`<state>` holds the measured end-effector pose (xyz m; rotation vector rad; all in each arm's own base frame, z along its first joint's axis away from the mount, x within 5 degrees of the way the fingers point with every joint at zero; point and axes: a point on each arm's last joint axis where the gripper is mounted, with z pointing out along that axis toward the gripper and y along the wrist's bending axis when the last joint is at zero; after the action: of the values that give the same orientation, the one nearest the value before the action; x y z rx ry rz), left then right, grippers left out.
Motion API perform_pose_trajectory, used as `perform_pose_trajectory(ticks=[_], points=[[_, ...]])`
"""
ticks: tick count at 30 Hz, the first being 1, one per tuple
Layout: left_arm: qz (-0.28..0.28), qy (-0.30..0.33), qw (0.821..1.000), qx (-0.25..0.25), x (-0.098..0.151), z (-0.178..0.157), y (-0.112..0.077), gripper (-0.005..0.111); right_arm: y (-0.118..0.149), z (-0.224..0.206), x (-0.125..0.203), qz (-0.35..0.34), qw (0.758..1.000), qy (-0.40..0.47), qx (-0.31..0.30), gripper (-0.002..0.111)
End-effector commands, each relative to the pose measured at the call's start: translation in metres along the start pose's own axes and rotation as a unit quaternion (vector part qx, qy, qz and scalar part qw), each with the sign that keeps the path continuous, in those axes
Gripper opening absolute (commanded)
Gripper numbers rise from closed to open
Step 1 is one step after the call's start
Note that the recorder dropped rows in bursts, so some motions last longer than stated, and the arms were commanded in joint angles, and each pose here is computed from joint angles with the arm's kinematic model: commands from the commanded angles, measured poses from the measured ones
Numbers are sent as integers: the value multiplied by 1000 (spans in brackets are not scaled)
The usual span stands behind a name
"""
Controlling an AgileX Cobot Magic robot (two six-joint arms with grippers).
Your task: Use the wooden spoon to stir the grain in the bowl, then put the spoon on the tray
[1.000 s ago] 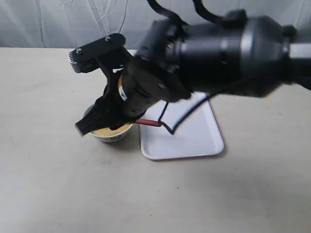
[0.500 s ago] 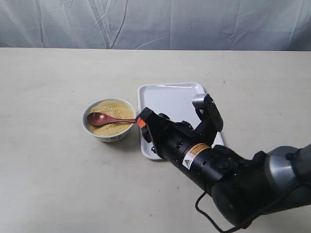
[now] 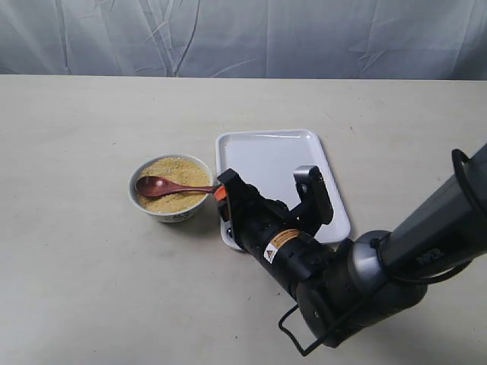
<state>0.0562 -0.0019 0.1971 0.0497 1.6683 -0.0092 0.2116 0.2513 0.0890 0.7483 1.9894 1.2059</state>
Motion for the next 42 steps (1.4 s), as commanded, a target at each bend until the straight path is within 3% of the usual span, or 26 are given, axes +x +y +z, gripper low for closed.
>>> perform_pose_trajectory(ticks=[1,12,19,30,33,39,42], points=[[2,-6,1000,0,0,0,0,0,0,8,-2,10,1000,-26,-13,38],[2,-6,1000,0,0,0,0,0,-1,23,-8,58,994,-89,7,38],[2,-6,1000,0,0,0,0,0,-8,34,-2,59,994,-88,16,38],[2,-6,1000,0,0,0,0,0,4,44,0,72,993,-89,-1,37],[2,-6,1000,0,0,0,0,0,3,43,-1,74,993,-91,1,30],[2,-6,1000,0,0,0,0,0,2,43,-3,83,991,-104,5,-1],[2,-6,1000,0,0,0,0,0,3,42,-2,84,991,-105,3,-1]])
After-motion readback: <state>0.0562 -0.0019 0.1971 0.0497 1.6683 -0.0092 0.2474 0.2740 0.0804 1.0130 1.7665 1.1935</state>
